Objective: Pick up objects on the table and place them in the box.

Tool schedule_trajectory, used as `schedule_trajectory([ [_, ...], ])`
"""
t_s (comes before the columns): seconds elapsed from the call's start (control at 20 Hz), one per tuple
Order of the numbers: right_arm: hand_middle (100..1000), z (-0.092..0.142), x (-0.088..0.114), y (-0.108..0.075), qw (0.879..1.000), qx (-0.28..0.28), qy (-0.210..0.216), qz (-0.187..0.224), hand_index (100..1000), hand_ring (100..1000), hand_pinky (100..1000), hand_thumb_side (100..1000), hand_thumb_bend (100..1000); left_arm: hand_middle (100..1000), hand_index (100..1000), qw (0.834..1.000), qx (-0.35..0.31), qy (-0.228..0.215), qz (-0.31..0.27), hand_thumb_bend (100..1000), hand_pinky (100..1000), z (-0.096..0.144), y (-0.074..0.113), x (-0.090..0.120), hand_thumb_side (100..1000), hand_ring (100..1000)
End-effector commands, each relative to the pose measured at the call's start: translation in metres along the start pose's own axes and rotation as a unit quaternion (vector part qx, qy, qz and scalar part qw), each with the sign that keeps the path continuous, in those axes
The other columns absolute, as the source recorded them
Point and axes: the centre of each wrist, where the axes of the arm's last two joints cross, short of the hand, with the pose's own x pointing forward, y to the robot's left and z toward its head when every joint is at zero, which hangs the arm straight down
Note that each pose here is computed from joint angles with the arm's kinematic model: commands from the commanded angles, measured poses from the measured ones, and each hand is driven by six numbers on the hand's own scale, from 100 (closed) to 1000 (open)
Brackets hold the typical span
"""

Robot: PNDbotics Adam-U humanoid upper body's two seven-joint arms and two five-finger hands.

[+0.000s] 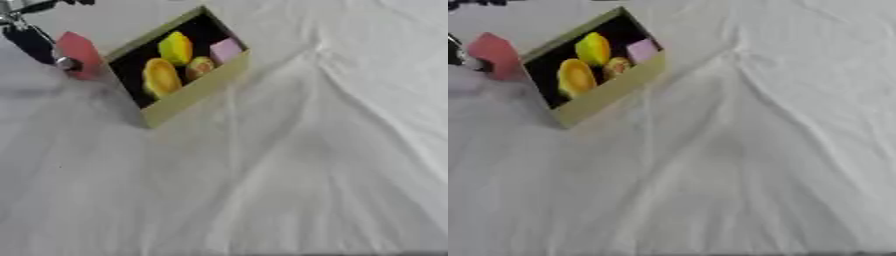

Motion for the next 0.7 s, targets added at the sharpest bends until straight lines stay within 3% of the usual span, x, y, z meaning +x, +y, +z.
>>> schedule_trajectory([
  [0.05, 701, -0.009, 0.009, -0.006, 1.000, 0.009, -0.019, 0.017, 821, 801, 870, 538, 100, 808, 896, 1.000, 0.012, 0.018, -0.012, 673, 850, 0.012, 0.016, -0.014, 100, 848],
  [0.35, 698, -0.009, 0.008, -0.005, 1.000, 0.010, -0.017, 0.016, 819, 799, 870, 541, 100, 796, 908, 0.998, 0.018, 0.052, 0.016, 657, 838, 0.005, 0.008, -0.027, 217, 838],
  [0.55, 697, -0.009, 0.008, -0.005, 1.000, 0.010, -0.017, 0.014, 819, 798, 871, 547, 100, 813, 907, 0.997, 0.015, 0.065, 0.027, 676, 842, -0.001, 0.001, -0.034, 120, 844],
  [0.7, 695, -0.009, 0.008, -0.004, 1.000, 0.010, -0.017, 0.011, 818, 797, 871, 549, 100, 823, 906, 0.997, 0.011, 0.076, 0.025, 692, 847, -0.004, -0.003, -0.039, 100, 848],
])
